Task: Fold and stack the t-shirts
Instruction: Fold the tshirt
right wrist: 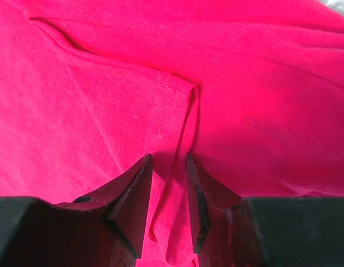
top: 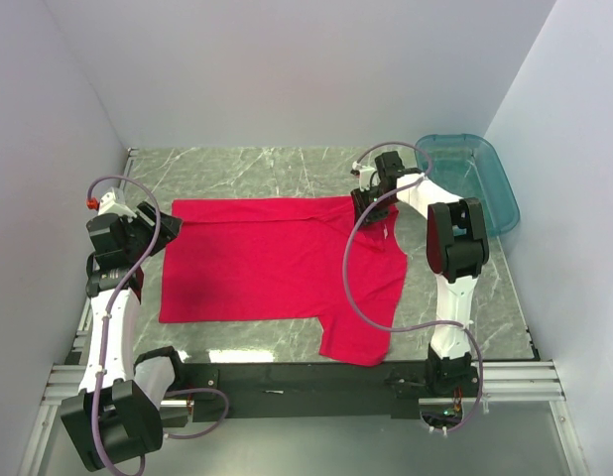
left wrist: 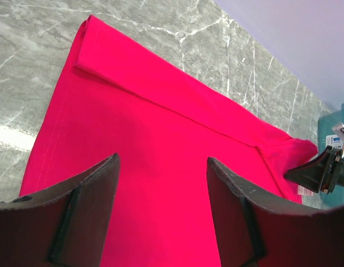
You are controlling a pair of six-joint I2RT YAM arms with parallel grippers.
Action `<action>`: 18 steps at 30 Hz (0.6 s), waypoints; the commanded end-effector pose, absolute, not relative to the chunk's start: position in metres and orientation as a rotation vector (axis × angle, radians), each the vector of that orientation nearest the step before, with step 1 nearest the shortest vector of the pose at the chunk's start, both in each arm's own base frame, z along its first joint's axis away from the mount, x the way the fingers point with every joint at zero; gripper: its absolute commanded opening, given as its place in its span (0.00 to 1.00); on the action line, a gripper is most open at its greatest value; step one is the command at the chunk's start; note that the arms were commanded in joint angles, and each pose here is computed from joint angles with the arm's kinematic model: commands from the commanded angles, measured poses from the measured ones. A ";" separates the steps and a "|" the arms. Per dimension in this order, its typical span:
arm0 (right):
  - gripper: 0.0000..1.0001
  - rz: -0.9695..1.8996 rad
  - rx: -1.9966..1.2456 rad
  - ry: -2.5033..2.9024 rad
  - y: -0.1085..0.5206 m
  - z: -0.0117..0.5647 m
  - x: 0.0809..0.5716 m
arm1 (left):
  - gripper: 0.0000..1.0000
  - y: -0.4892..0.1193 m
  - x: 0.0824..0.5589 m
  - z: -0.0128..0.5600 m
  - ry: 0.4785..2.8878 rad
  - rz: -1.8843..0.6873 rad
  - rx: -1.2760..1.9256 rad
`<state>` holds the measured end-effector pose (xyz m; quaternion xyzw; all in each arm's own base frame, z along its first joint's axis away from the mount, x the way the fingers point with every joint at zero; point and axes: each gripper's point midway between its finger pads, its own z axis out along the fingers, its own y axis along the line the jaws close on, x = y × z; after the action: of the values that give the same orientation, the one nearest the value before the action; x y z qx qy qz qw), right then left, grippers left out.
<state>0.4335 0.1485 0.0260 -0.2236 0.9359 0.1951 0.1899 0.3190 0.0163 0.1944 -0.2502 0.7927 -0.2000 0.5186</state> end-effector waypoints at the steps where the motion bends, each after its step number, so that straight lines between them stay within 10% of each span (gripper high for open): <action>1: 0.38 0.583 -0.638 2.621 0.155 0.032 0.430 | 0.69 0.014 0.321 0.197 1.896 -0.480 -0.557; 18: 0.00 0.612 -0.682 2.532 0.160 0.058 0.424 | 0.69 0.013 0.320 0.198 1.895 -0.483 -0.555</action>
<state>0.4236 0.1530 0.0241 -0.2264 0.9328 0.2125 0.1831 0.3190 0.0163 0.1944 -0.2502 0.7927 -0.2000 0.5186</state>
